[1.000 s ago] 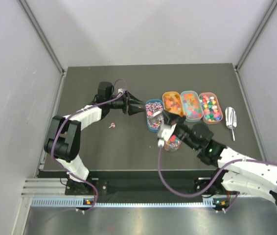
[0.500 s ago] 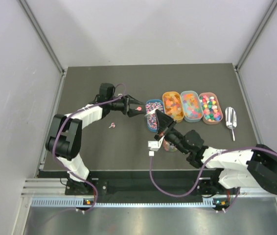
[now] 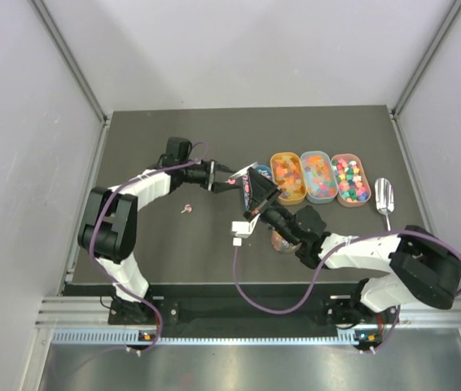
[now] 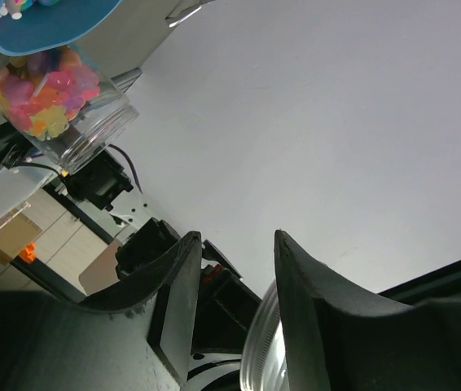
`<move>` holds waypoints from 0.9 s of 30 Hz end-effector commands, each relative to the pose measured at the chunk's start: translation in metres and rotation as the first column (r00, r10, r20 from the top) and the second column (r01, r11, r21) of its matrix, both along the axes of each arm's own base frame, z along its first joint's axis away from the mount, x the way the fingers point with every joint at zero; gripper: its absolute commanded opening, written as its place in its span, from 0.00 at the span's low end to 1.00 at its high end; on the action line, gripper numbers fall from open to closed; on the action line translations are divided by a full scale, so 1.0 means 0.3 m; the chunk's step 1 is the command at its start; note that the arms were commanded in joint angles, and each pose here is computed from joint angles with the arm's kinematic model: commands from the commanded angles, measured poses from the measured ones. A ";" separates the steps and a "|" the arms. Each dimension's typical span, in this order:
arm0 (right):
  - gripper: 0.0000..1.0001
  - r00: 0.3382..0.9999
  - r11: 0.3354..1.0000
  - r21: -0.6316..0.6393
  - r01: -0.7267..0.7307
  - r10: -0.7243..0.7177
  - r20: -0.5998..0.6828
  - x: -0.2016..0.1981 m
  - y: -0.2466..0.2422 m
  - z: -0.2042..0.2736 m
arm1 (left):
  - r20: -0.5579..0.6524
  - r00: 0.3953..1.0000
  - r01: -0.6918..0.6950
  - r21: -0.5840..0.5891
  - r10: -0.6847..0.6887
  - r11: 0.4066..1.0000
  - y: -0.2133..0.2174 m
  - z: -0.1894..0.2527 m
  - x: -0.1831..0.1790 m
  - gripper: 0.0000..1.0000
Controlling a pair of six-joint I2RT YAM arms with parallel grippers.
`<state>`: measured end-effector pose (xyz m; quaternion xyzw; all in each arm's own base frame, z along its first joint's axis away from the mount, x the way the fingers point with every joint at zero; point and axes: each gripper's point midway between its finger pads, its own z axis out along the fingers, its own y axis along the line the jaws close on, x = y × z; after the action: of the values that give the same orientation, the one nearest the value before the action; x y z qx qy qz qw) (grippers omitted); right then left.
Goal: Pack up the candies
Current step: Adjust the bottle lid.
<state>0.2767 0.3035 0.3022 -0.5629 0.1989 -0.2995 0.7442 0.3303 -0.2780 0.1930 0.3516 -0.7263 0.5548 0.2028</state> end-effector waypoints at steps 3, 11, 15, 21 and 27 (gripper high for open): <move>0.00 0.999 0.997 0.078 0.016 -0.018 0.029 0.012 0.009 0.093 | -0.008 0.999 -0.043 0.003 0.043 0.999 0.044 0.050 0.035 0.46; 0.00 0.998 0.998 0.038 0.045 -0.043 -0.045 0.048 0.037 0.020 | 0.007 0.998 -0.065 -0.003 0.065 0.998 0.062 0.082 0.056 0.43; 0.00 0.997 0.999 0.017 0.048 -0.047 -0.065 0.058 0.047 -0.015 | 0.010 0.998 -0.067 -0.004 0.067 0.998 0.061 0.095 0.063 0.43; 0.00 0.995 0.998 -0.002 0.060 -0.060 -0.085 0.081 0.072 -0.040 | 0.026 0.997 -0.070 -0.011 0.070 0.997 0.059 0.119 0.074 0.42; 0.00 0.993 0.997 0.005 0.077 -0.076 -0.093 0.113 0.097 -0.043 | 0.031 0.997 -0.070 -0.010 0.071 0.997 0.062 0.123 0.061 0.42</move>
<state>0.3078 0.3251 0.2728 -0.5873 0.2490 -0.3052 0.7070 0.3514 -0.2600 0.2000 0.3898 -0.7143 0.5489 0.1908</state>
